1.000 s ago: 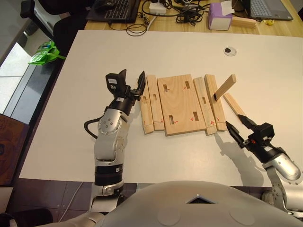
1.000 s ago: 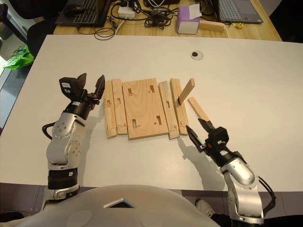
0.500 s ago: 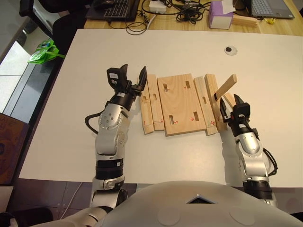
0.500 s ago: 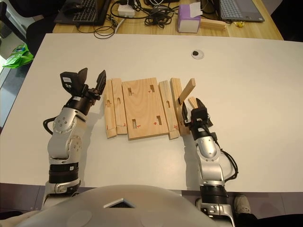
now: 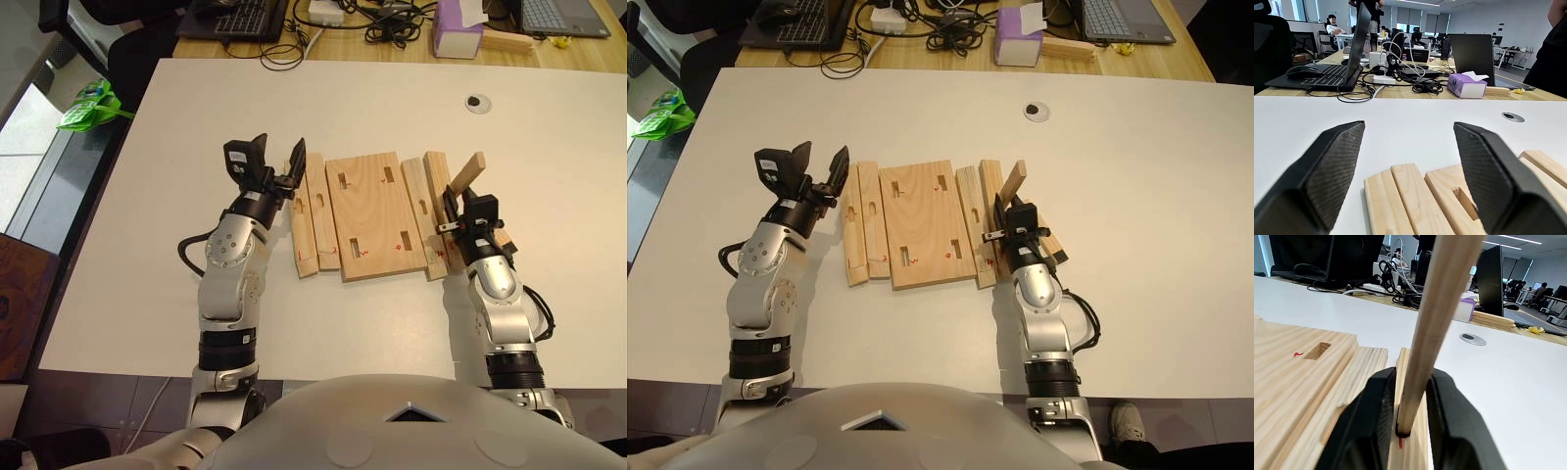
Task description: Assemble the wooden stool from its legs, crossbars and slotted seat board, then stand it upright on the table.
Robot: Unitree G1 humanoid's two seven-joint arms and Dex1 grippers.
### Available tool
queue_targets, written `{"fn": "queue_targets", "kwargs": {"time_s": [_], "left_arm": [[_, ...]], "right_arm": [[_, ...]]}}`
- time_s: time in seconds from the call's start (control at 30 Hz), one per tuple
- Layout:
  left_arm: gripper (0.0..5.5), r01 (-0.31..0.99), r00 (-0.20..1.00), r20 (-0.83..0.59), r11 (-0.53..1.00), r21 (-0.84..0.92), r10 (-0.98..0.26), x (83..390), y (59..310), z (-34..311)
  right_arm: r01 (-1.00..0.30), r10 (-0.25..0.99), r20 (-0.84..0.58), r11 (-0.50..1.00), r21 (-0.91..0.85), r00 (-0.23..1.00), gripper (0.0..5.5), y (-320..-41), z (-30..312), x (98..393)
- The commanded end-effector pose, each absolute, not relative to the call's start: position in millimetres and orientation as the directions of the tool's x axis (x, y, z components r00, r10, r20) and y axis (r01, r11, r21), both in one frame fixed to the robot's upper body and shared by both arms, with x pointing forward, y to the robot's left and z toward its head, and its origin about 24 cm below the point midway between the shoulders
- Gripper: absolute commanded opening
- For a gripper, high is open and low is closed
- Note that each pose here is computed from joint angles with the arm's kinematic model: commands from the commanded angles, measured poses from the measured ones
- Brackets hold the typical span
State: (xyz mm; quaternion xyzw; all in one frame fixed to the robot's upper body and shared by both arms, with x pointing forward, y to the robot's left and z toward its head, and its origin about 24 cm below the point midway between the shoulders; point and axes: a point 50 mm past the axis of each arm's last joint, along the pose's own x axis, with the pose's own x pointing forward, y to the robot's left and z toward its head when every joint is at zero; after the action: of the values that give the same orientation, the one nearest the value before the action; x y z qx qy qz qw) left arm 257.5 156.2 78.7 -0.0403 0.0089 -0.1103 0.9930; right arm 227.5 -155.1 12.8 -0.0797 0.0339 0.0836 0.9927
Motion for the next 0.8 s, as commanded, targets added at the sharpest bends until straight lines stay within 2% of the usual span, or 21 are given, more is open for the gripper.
{"fn": "queue_targets", "kwargs": {"time_s": [0.03,0.37,0.8], "left_arm": [[3.36,0.226,0.974,-0.007,0.971,-0.083,-0.228,259.9,155.3,81.6],[3.36,0.232,0.972,-0.009,0.969,-0.082,-0.233,261.6,155.2,82.1],[3.36,0.236,0.972,0.002,0.969,-0.077,-0.237,264.7,155.5,85.5]], "right_arm": [[-0.139,0.128,-0.075,0.976,-0.169,0.989,0.40,-160.5,11.9,227.7],[-0.104,0.101,-0.031,0.983,-0.154,0.994,0.40,-159.6,15.0,232.1],[-0.141,0.145,0.215,0.989,-0.034,0.966,0.40,-156.0,54.0,237.1]]}}
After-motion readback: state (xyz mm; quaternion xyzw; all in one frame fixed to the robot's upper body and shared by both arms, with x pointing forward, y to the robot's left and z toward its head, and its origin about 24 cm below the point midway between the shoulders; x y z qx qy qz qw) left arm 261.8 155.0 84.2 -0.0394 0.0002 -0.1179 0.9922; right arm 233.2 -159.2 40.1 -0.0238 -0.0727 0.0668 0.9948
